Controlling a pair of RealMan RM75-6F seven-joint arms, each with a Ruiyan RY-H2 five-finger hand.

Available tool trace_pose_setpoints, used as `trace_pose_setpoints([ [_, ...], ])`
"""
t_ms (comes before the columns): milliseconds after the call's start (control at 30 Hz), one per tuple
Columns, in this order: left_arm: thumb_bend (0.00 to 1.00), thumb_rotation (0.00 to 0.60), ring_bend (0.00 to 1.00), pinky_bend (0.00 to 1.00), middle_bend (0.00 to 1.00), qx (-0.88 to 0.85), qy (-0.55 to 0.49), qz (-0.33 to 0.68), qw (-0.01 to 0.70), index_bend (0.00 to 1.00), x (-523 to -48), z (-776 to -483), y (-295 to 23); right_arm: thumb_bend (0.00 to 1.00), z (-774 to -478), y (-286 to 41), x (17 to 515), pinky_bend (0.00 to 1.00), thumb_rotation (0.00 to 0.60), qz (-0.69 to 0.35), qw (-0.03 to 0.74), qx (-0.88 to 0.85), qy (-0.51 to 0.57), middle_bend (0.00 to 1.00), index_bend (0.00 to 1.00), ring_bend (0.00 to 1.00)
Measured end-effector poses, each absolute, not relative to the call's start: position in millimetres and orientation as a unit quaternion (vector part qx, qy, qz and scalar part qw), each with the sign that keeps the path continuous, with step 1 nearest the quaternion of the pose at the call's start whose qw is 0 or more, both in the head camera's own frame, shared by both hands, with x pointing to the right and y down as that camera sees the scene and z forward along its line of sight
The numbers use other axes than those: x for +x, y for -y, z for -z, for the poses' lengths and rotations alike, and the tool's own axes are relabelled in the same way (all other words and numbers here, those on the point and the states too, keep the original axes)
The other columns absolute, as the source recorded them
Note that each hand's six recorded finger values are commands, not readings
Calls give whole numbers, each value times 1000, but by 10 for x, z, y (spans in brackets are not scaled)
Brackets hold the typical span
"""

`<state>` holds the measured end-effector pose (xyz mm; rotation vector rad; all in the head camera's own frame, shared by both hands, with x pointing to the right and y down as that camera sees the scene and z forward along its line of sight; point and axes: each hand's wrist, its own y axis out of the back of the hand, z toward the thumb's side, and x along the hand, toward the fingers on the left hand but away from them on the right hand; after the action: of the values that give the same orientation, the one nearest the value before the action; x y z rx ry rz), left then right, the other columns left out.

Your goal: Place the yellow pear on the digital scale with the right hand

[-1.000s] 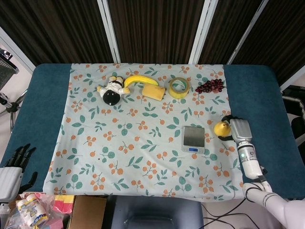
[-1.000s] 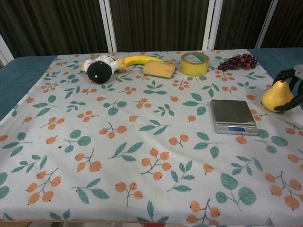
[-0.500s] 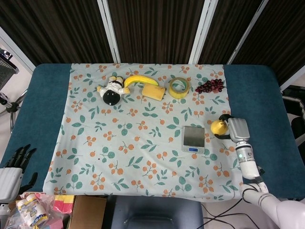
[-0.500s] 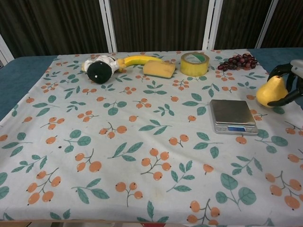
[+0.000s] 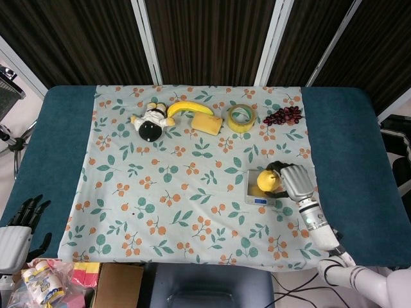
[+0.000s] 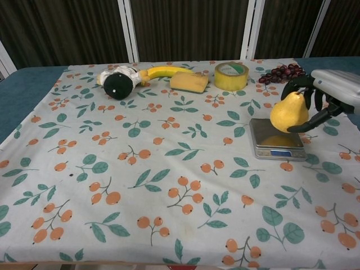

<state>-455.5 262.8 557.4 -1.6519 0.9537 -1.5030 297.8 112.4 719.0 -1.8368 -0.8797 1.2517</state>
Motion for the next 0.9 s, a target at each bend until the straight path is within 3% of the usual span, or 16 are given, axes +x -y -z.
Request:
trace_pose_setpoints([
  [167, 409, 600, 23, 300, 34, -637, -369, 579, 349, 126, -4559, -5569, -2626, 215, -7244, -1152, 2961, 652, 600, -495, 361, -717, 332, 564, 607, 524],
  [300, 408, 600, 23, 300, 34, -638, -369, 579, 349, 125, -4557, -5566, -2637, 215, -7270, -1176, 2945, 507, 600, -495, 354, -723, 326, 441, 440, 387],
  [433, 408, 600, 23, 300, 34, -637, -370, 579, 349, 125, -4562, -5558, -2642, 215, -7271, -1196, 2941, 399, 600, -489, 350, -730, 324, 345, 336, 274],
  [733, 408, 600, 23, 300, 34, -639, -367, 579, 349, 125, -4551, -5564, -2646, 215, -7214, -1217, 2992, 327, 600, -489, 350, -731, 322, 147, 105, 79],
  [900, 407, 600, 23, 301, 34, -638, -368, 579, 350, 125, -4554, -5557, -2651, 215, -7082, -1235, 3034, 277, 600, -477, 349, -735, 333, 86, 46, 26],
])
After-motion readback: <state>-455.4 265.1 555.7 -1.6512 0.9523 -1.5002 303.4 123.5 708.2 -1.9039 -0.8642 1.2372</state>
